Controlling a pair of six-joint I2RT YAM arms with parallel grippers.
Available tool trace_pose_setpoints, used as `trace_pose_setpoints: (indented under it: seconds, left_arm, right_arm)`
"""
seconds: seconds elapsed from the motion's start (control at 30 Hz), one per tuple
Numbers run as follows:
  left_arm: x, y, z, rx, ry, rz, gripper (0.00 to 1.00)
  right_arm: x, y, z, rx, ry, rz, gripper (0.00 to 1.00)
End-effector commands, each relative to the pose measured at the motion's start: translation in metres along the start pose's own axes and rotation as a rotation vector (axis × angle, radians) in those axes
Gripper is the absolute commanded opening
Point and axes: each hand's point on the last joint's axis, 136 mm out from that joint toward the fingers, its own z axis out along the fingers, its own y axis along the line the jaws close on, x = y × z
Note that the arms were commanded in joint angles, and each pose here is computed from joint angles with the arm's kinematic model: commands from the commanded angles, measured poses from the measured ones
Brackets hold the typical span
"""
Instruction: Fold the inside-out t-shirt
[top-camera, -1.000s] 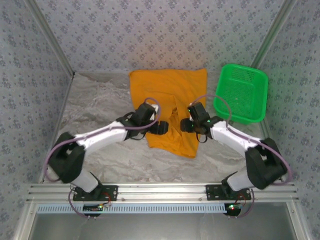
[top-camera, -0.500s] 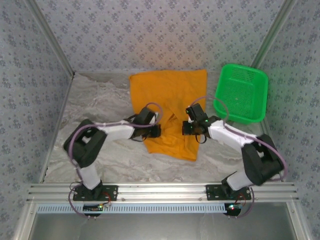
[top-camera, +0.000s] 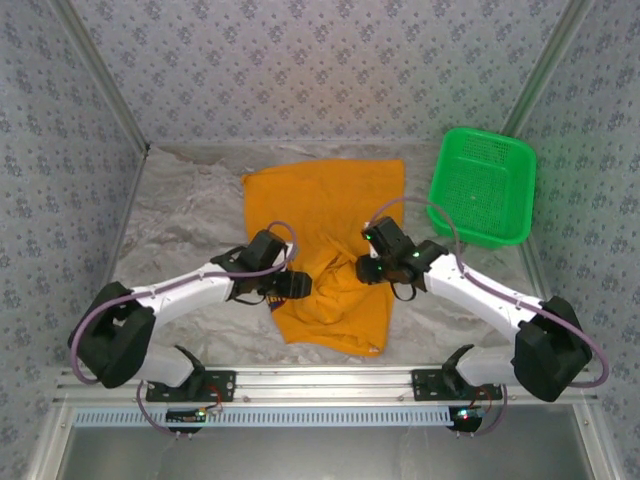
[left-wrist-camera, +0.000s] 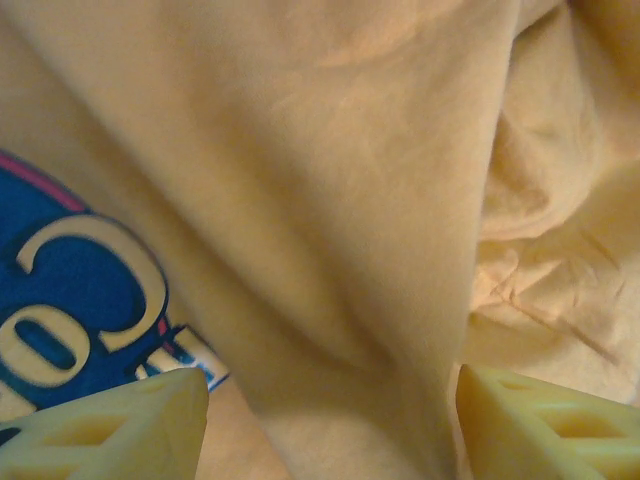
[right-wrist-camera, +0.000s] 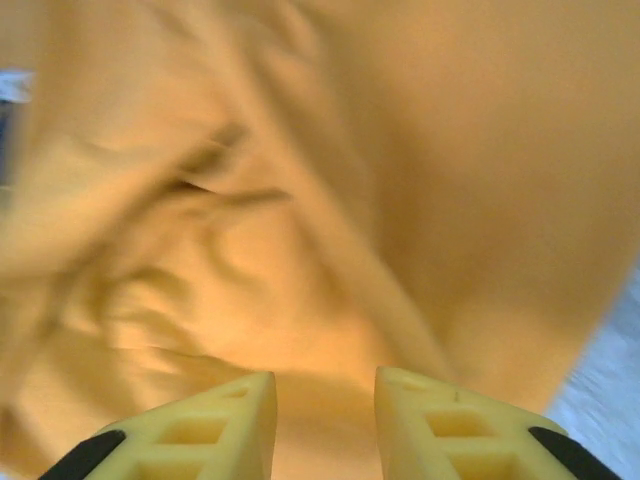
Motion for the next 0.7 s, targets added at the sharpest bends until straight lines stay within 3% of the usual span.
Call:
trace_pose_setpoints:
  seconds: [0.0,0.17,0.2,0.27,0.33,0.37,0.43,0.67]
  left_arm:
    - [-0.043,-0.021,0.000,0.029,-0.093,0.077,0.68]
    - [-0.065,-0.027,0.025,0.034,-0.090,0.134,0.68]
    - [-0.067,-0.023,0.030,0.022,-0.085,0.132,0.64]
    - [-0.067,-0.008,0.039,-0.009,-0.058,0.095,0.37]
    - [-0.065,0.006,0.043,-0.016,-0.055,0.044,0.01]
    - [-0.064,0.011,0.043,-0.008,-0.064,0.026,0.00]
    - [-0.063,0.022,0.042,0.008,-0.094,-0.024,0.00]
    - [-0.052,0.057,0.035,0.041,-0.175,-0.197,0.00]
  right_arm:
    - [-0.025,0.031,0.009,-0.087,-0.040,-0.026,0.34]
    - [-0.031,0.025,0.049,-0.047,-0.027,0.012,0.35]
    - [-0.031,0.021,0.055,-0.038,-0.018,0.030,0.35]
    - [-0.030,0.019,0.064,-0.053,0.011,0.064,0.36]
    - [-0.028,0.021,0.074,-0.064,0.040,0.057,0.35]
    - [-0.026,0.019,0.079,-0.047,0.050,0.044,0.32]
    - [-0.021,0.006,0.086,0.024,0.063,0.021,0.00]
    - [0.011,-0.027,0.082,0.092,0.121,0.024,0.00]
